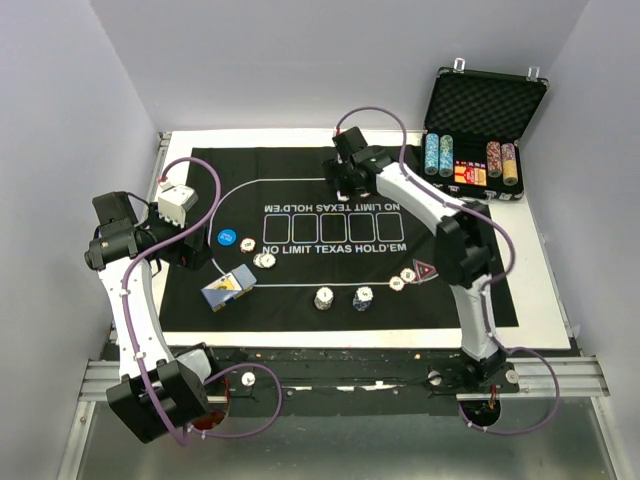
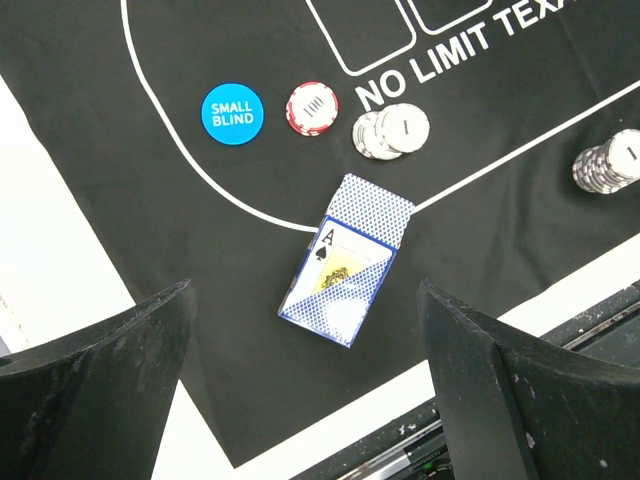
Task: Distribute texas hold em gaming equipment
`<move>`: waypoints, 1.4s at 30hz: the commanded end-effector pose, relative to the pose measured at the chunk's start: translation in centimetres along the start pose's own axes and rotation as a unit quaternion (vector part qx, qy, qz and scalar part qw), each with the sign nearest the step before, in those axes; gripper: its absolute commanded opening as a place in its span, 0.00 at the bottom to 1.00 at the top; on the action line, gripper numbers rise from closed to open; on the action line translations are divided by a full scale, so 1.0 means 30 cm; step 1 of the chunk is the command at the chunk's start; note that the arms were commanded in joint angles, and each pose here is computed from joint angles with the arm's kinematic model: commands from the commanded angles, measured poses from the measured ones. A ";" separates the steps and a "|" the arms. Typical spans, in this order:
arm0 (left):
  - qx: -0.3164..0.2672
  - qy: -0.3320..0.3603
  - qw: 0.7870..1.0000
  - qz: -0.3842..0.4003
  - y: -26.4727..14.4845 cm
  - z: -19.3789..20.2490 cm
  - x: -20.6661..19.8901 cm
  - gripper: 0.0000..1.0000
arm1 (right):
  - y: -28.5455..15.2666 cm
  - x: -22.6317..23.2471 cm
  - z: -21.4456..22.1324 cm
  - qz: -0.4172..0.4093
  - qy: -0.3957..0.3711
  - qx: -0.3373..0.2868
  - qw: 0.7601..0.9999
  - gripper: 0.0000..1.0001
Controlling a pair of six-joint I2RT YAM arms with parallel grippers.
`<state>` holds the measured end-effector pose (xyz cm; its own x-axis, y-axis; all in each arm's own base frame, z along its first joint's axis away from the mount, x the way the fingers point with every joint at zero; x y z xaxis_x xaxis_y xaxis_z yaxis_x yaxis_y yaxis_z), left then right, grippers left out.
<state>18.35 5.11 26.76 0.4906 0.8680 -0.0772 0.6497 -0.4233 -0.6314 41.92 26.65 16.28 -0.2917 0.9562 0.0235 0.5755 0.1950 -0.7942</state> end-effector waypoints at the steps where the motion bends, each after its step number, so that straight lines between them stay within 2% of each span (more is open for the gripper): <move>1: -0.007 0.005 1.000 -0.003 -0.023 -0.009 -0.012 0.99 | -0.262 0.125 0.007 -0.059 -0.029 -0.047 0.997 0.86; 6: -0.009 0.006 1.000 -0.004 -0.021 -0.009 -0.012 0.99 | -0.368 0.242 0.232 -0.097 -0.085 -0.001 0.992 1.00; 12: -0.007 0.003 1.000 -0.005 -0.021 -0.007 -0.011 0.99 | -0.459 0.357 0.454 -0.127 -0.145 0.043 0.980 1.00; 28: -0.007 0.005 1.000 -0.007 -0.022 -0.005 -0.012 0.99 | -0.413 0.432 0.701 -0.149 -0.159 0.120 0.969 1.00; 31: -0.007 0.005 1.000 -0.006 -0.020 -0.004 -0.012 0.99 | -0.406 0.442 0.709 -0.152 -0.155 0.121 0.969 0.97; 37: -0.007 0.006 1.000 -0.007 -0.021 -0.003 -0.013 0.99 | -0.390 0.446 0.710 -0.146 -0.156 0.119 0.970 0.84; 42: -0.009 0.006 1.000 -0.008 -0.021 -0.004 -0.014 0.99 | -0.370 0.439 0.724 -0.133 -0.160 0.124 0.970 0.79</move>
<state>18.10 5.00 26.91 0.4886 0.8692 -0.0762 0.6524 -0.4219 -0.6295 15.09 32.13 13.31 -0.6583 0.7462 0.0992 0.2546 0.3447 -0.9035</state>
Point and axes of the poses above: each gripper's point midway between its finger pads, its own y axis out along the fingers, its own x axis along the line the jaws close on, z = x × y, the point moved 10 cm from there along -y, back along the fingers, and after that the axes turned 1 degree about y, right-handed, at the moved point
